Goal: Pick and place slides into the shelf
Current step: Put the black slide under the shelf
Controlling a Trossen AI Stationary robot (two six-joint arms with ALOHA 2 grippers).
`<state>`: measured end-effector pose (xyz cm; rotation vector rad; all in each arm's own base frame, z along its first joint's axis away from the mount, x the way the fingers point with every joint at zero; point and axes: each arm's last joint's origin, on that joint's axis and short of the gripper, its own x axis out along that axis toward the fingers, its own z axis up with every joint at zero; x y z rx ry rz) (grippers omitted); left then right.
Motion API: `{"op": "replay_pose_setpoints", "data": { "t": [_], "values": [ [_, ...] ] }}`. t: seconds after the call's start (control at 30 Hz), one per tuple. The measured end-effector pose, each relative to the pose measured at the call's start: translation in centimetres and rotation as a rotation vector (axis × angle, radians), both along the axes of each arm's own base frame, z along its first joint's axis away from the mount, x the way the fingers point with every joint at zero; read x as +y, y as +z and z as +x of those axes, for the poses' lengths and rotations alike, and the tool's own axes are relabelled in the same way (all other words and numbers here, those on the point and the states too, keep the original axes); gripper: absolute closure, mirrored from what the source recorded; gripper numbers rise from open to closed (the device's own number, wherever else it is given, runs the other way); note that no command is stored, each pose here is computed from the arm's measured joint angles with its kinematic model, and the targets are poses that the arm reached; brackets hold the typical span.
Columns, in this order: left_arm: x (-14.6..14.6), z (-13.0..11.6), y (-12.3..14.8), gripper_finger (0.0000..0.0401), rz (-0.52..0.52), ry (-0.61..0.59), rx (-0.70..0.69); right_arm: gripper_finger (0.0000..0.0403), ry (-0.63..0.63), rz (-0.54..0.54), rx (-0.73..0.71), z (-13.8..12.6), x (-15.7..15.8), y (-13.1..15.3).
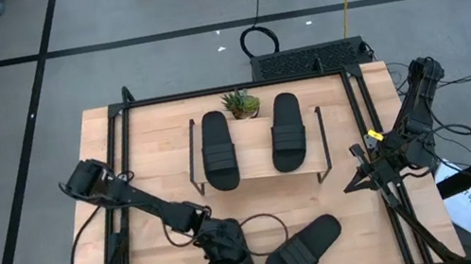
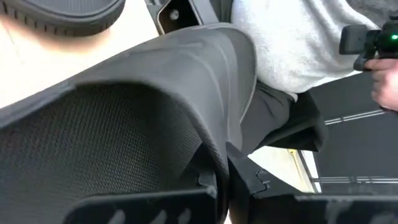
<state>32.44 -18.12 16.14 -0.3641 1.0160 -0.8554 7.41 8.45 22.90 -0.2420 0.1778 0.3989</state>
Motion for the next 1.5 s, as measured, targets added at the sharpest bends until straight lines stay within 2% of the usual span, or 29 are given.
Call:
{"op": "replay_pose_setpoints", "data": {
  "t": [0.1,0.27,0.43,0.57,0.8,0.97,1.33,1.5],
  "values": [
    [0.6,0.2,0.0,0.0401,-0.007,-0.008,0.006,0.0403,0.000,0.000,0.000,0.0,0.0,0.0],
    [1.9,0.1,-0.1,0.0401,0.055,0.009,0.119,0.0403,0.000,0.000,0.000,0.0,0.0,0.0],
    [2.5,0.4,0.9,0.0401,0.104,-0.009,0.169,0.0403,-0.001,0.000,0.000,0.0,0.0,0.0],
    [2.8,0.9,1.9,0.0401,0.141,-0.035,0.141,0.0403,-0.001,-0.004,0.003,0.0,0.0,-0.4],
    [3.0,1.3,2.1,0.0392,0.203,0.010,0.092,0.0403,-0.004,-0.020,0.023,0.1,0.2,-2.0],
    [3.0,1.4,2.0,0.0344,0.227,0.039,0.085,0.0403,-0.001,-0.004,0.001,0.2,0.2,-1.8],
    [2.5,1.3,2.2,0.0176,0.261,0.086,0.067,0.0403,0.002,-0.009,-0.009,0.2,0.2,-1.7],
    [2.5,1.1,2.6,0.0121,0.273,0.097,0.062,0.0403,0.002,-0.009,-0.008,0.2,0.3,-1.7]
  ]
}}
